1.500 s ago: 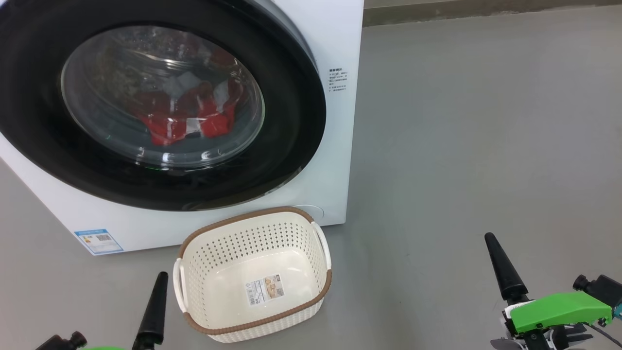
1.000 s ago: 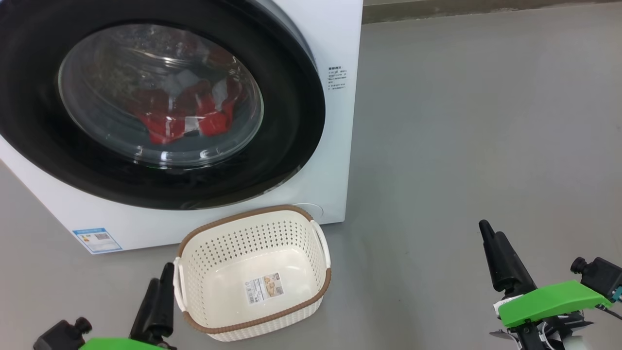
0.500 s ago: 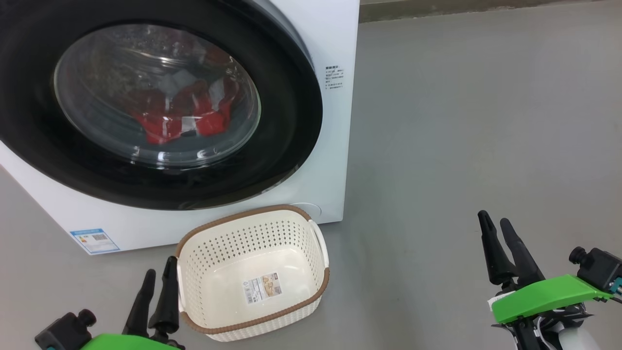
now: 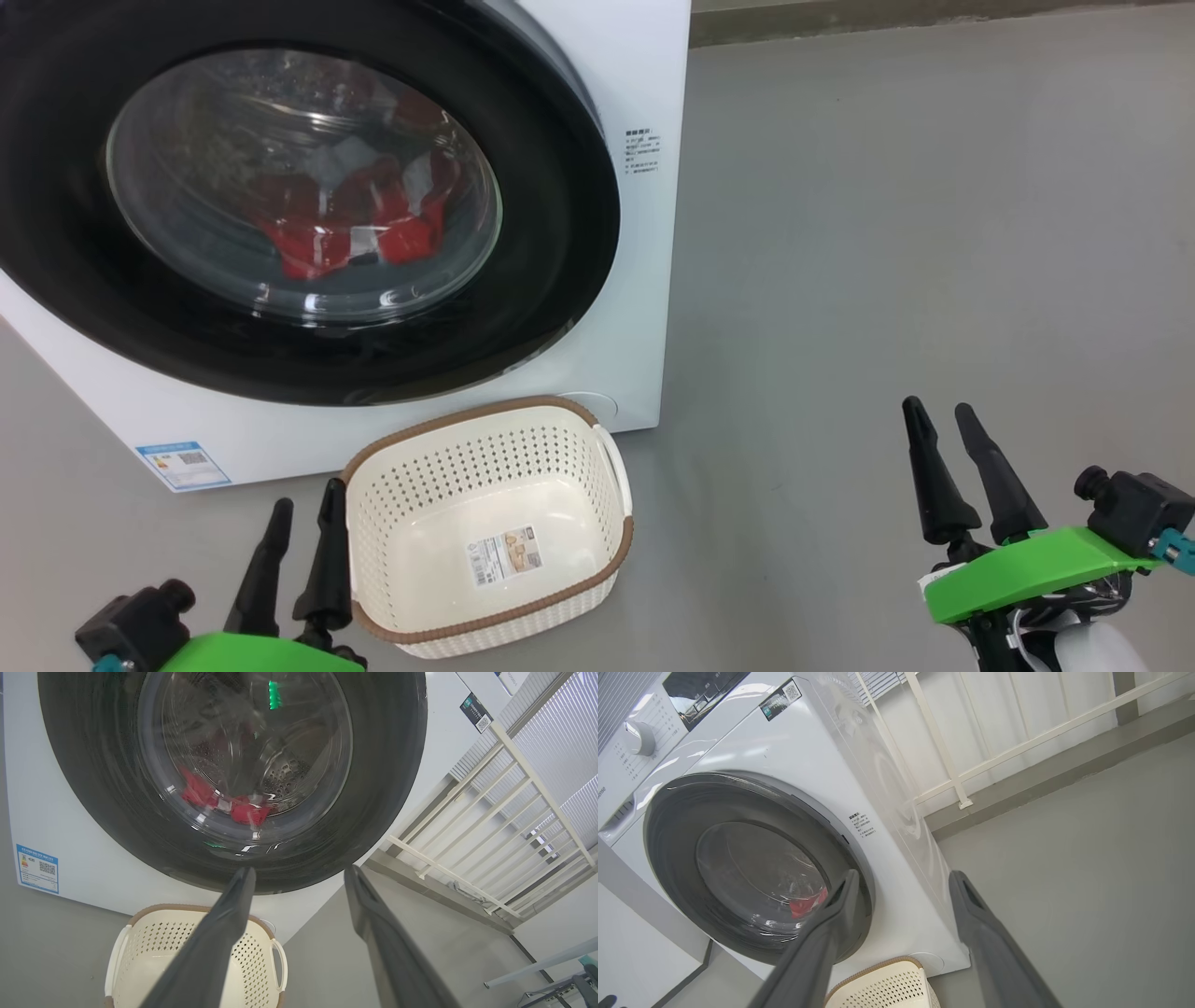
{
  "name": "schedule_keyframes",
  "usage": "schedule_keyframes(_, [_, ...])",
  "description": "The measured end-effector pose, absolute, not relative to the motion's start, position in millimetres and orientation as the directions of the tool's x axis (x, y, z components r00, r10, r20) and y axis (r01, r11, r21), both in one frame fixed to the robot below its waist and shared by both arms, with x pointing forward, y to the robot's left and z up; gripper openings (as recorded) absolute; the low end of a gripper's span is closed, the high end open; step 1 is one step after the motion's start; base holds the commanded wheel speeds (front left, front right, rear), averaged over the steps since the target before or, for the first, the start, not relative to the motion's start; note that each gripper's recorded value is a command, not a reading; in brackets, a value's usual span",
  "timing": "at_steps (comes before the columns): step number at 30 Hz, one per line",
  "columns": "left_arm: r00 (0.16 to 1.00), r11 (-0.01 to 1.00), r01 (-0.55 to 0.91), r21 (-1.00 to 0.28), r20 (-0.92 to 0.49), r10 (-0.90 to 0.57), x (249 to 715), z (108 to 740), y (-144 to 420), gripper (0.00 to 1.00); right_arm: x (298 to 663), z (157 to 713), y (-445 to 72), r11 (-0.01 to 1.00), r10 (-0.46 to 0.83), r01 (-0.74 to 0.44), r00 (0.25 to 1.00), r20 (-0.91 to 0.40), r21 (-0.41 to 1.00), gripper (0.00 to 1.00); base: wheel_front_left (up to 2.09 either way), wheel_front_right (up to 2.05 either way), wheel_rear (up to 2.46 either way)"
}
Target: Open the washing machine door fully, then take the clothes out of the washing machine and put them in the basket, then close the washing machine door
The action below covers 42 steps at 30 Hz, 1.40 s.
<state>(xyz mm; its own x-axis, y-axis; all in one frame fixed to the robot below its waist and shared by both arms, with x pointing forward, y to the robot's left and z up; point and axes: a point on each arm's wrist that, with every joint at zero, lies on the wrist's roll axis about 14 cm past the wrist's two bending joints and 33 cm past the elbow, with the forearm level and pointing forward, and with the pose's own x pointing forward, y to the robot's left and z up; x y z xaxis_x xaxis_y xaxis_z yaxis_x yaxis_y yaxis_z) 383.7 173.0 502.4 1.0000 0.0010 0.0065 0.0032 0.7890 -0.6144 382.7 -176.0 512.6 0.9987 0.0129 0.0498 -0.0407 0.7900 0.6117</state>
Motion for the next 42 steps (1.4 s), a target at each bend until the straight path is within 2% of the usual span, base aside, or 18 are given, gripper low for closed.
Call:
schedule_keyframes(25, [0.993, 0.927, 0.056, -0.370, 0.119, -0.012, 388, 528, 172, 1.00, 387, 536, -163, 0.924, 0.079, -0.128, 0.986, 0.149, 0.359, 1.00, 0.00, 0.00, 0.00])
schedule_keyframes(42, [0.979, 0.979, 0.076, -0.191, 0.199, -0.037, 393, 547, 168, 1.00, 390, 554, -158, 0.972, 0.114, -0.154, 0.968, 0.222, 0.176, 1.00, 0.00, 0.00, 0.00])
